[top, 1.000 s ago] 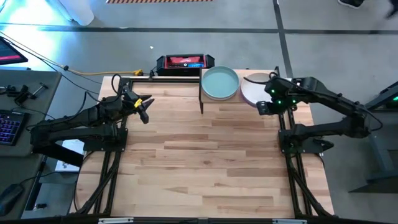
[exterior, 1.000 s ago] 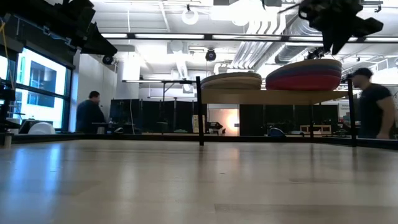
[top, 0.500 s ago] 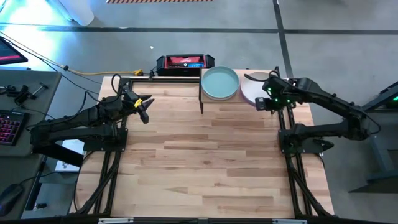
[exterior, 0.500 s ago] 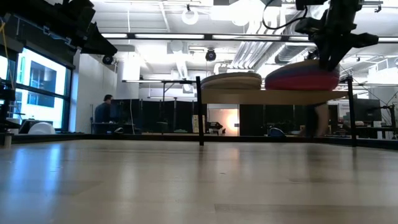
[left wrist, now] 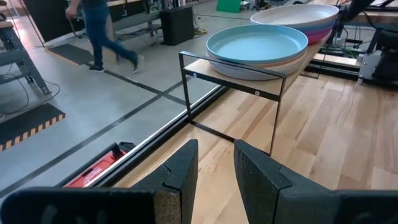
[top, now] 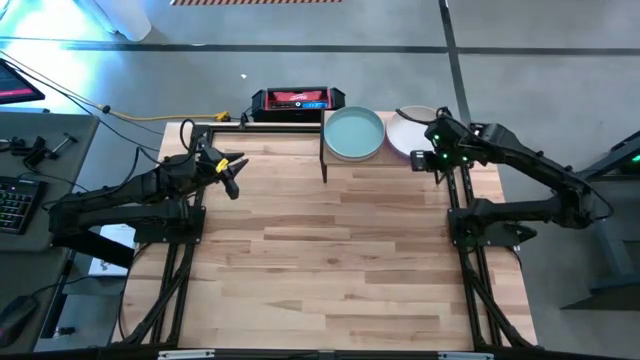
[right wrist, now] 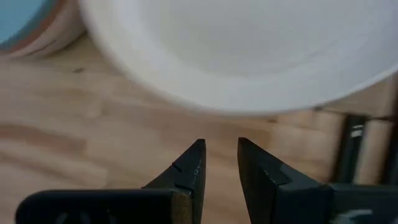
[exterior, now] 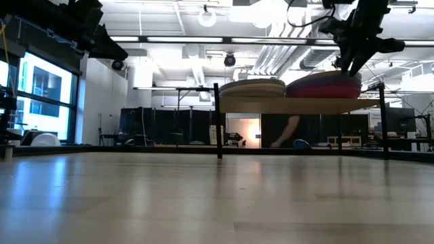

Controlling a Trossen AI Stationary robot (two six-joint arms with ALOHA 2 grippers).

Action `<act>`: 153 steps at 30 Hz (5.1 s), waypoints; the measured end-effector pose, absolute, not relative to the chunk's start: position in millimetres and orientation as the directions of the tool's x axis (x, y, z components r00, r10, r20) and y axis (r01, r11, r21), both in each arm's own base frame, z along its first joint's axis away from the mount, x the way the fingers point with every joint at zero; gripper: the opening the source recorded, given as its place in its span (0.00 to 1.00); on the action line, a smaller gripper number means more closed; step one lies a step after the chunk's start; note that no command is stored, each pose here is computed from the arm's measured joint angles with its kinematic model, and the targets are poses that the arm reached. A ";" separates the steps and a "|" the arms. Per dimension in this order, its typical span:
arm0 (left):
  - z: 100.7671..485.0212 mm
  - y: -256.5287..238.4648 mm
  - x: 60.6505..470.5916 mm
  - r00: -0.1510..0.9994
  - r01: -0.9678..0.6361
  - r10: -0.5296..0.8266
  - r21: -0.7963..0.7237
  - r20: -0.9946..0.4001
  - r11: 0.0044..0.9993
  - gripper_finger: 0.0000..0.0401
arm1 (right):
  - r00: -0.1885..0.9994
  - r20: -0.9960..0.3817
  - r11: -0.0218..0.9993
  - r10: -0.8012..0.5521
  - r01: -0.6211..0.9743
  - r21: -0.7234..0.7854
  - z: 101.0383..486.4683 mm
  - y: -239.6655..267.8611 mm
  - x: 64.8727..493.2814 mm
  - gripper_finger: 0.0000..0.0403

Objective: Place and stack plates onto a shelf
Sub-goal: Return to Home Position

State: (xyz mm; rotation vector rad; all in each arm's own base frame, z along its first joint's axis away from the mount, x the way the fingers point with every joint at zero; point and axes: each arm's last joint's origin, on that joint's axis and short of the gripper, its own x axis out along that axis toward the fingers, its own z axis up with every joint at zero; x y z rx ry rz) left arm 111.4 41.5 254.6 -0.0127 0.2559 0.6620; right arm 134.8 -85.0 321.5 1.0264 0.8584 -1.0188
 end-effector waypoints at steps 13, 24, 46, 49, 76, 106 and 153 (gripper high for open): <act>266.1 34.8 92.1 0.813 -0.573 0.570 0.005 -0.123 0.819 0.23 | 0.685 -0.618 0.657 -0.387 0.675 0.337 356.4 -61.4 136.9 0.18; 263.0 31.4 76.7 0.798 -0.589 0.589 0.043 -0.132 0.807 0.23 | 0.959 -0.146 0.878 -0.242 0.281 0.387 304.7 -38.1 121.6 0.18; 235.1 32.7 81.6 0.784 -0.586 0.584 0.060 -0.212 0.808 0.23 | 0.962 0.055 0.892 -0.266 0.224 0.393 196.5 -30.2 117.7 0.18; 226.0 33.4 86.8 0.802 -0.569 0.567 0.047 -0.190 0.821 0.23 | 0.964 0.045 0.886 -0.263 0.223 0.406 191.1 -30.1 117.6 0.18; 155.7 30.2 104.9 0.930 -0.321 0.325 0.056 -0.174 0.946 0.09 | 0.988 -0.117 0.889 -0.099 0.141 0.436 175.2 -25.3 118.0 0.18; 150.8 28.5 105.3 0.945 -0.262 0.265 0.039 -0.190 0.964 0.04 | 0.957 -0.288 0.813 0.001 0.167 0.558 158.2 -21.7 114.6 0.18; 168.0 9.2 97.2 0.994 -0.105 0.104 0.037 0.011 0.994 0.04 | 1.000 -0.016 0.851 0.017 -0.006 0.526 181.6 -12.9 90.6 0.18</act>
